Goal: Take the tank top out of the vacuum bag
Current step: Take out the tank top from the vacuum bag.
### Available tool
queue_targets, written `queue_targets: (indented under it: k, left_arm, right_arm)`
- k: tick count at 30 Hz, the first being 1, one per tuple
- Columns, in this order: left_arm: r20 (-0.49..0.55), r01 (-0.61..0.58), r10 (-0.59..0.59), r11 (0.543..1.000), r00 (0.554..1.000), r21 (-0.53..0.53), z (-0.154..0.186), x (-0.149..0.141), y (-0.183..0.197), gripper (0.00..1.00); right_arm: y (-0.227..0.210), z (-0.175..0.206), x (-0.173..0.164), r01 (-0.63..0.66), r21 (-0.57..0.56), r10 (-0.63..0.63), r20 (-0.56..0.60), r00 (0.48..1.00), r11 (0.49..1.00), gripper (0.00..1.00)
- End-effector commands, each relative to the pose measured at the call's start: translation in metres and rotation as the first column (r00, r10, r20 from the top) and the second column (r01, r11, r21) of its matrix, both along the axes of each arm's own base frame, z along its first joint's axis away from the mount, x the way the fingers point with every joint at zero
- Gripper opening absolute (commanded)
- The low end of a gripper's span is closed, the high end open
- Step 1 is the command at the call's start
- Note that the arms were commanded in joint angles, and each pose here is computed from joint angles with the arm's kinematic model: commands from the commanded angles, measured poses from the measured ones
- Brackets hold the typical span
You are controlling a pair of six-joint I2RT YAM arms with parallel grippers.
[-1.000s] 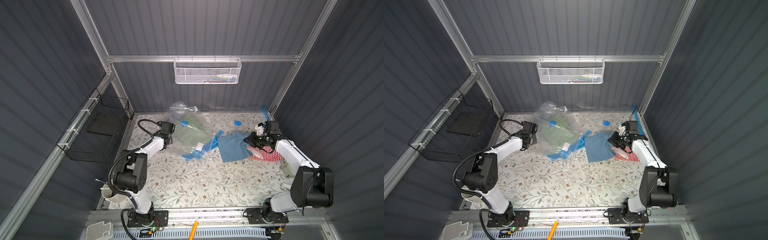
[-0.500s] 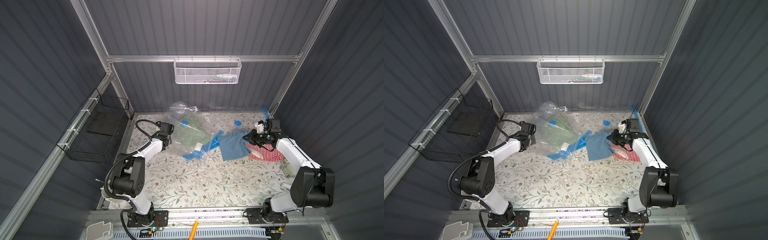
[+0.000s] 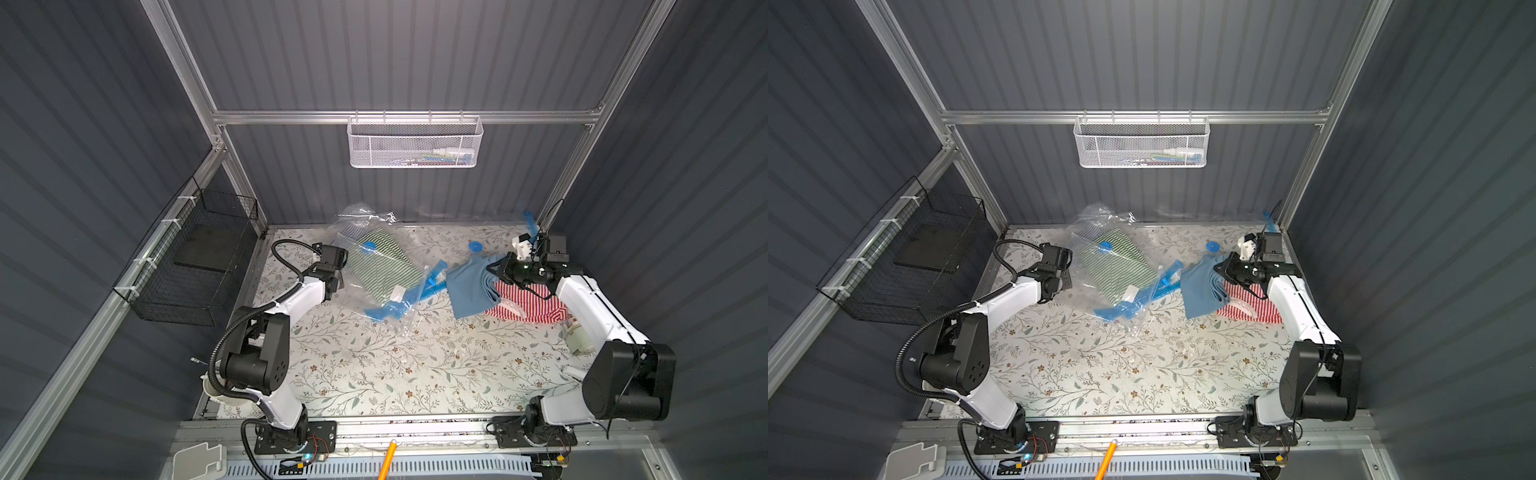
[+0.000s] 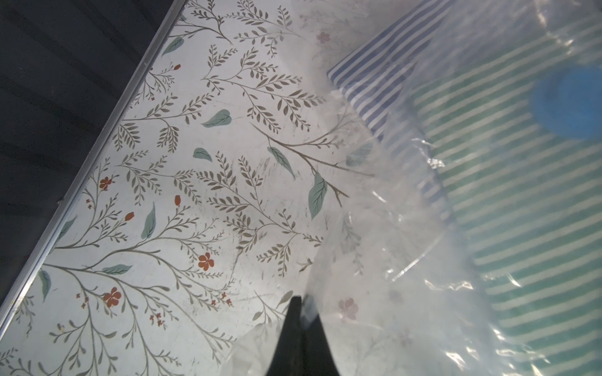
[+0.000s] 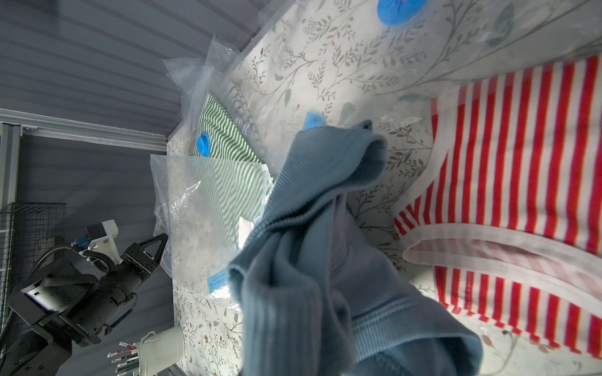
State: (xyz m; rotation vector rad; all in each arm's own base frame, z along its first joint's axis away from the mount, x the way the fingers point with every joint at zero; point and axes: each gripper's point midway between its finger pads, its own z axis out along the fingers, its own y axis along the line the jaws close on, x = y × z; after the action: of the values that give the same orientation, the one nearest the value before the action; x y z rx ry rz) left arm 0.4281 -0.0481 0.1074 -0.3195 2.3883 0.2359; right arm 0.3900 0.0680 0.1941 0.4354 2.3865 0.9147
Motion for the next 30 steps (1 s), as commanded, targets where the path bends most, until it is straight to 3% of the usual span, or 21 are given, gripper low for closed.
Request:
queue_targets:
  k: [1, 9, 30]
  left_arm:
    - [0.008, 0.013, -0.013, 1.000, 1.000, -0.018, 0.002, 0.001, -0.001, 0.00]
    - [0.007, 0.026, -0.026, 0.999, 1.000, -0.037, 0.000, 0.003, -0.005, 0.00]
    - [-0.006, 0.042, -0.043, 0.997, 0.999, -0.060, -0.005, 0.004, -0.010, 0.00]
  right_arm:
    - [-0.014, 0.020, 0.009, 0.029, 0.014, -0.029, 0.055, 0.998, 0.999, 0.00]
    - [-0.050, 0.007, 0.009, 0.106, -0.040, -0.105, 0.024, 0.994, 0.994, 0.00]
    - [-0.115, 0.002, -0.002, 0.287, -0.016, -0.287, 0.021, 0.958, 0.958, 0.00]
